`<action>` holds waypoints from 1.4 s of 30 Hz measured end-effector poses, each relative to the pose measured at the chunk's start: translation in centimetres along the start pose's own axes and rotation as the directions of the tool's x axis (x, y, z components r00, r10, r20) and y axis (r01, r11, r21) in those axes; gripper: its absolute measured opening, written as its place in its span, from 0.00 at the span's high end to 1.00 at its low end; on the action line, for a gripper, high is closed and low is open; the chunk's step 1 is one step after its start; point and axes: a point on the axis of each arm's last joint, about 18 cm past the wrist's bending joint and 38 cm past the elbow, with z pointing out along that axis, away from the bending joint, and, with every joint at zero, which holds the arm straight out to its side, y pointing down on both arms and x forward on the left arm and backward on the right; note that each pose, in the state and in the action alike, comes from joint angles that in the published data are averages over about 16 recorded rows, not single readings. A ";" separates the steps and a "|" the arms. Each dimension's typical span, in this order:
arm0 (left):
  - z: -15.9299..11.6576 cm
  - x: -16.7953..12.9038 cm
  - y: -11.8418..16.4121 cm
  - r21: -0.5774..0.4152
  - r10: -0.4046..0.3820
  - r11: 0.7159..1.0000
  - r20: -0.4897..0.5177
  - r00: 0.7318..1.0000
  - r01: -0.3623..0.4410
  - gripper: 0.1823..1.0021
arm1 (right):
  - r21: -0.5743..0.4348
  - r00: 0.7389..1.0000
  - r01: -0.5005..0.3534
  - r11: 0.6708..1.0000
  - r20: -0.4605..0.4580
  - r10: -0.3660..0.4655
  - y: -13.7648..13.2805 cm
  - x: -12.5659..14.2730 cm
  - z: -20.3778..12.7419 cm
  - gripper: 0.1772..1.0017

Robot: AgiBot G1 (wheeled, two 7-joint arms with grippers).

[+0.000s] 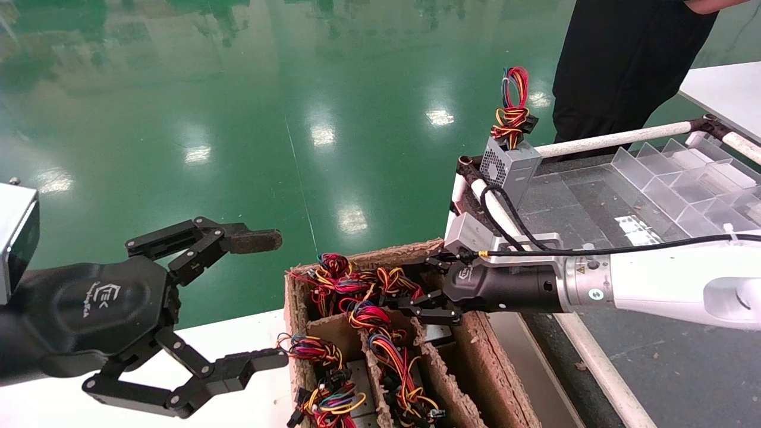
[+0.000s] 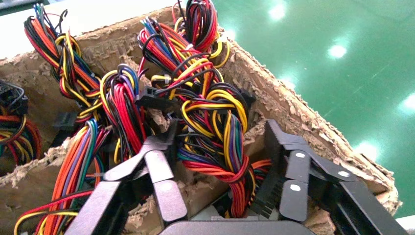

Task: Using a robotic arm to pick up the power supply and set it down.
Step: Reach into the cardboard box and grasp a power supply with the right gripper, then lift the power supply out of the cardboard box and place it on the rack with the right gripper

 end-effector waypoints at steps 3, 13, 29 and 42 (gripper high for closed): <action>0.0 0.0 0.0 0.000 0.000 1.000 0.000 1.000 0.000 0.00 | 0.004 1.000 -0.006 1.000 0.000 0.006 0.1 0.0 0.1 0.43; 0.0 0.0 0.0 0.000 0.000 1.000 0.000 1.000 0.000 0.00 | 0.024 1.000 -0.025 0.999 -0.002 0.025 0.3 -0.1 -0.1 0.69; 0.0 0.0 0.0 0.000 0.000 1.000 0.000 1.000 0.000 0.00 | 0.115 0.998 0.007 0.993 -0.056 -0.001 -1.3 1.2 -3.3 0.81; 0.0 0.0 0.0 0.000 0.000 1.000 0.000 1.000 0.000 0.00 | 0.286 0.983 0.111 0.952 -0.175 -0.062 -7.4 4.1 -10.8 0.81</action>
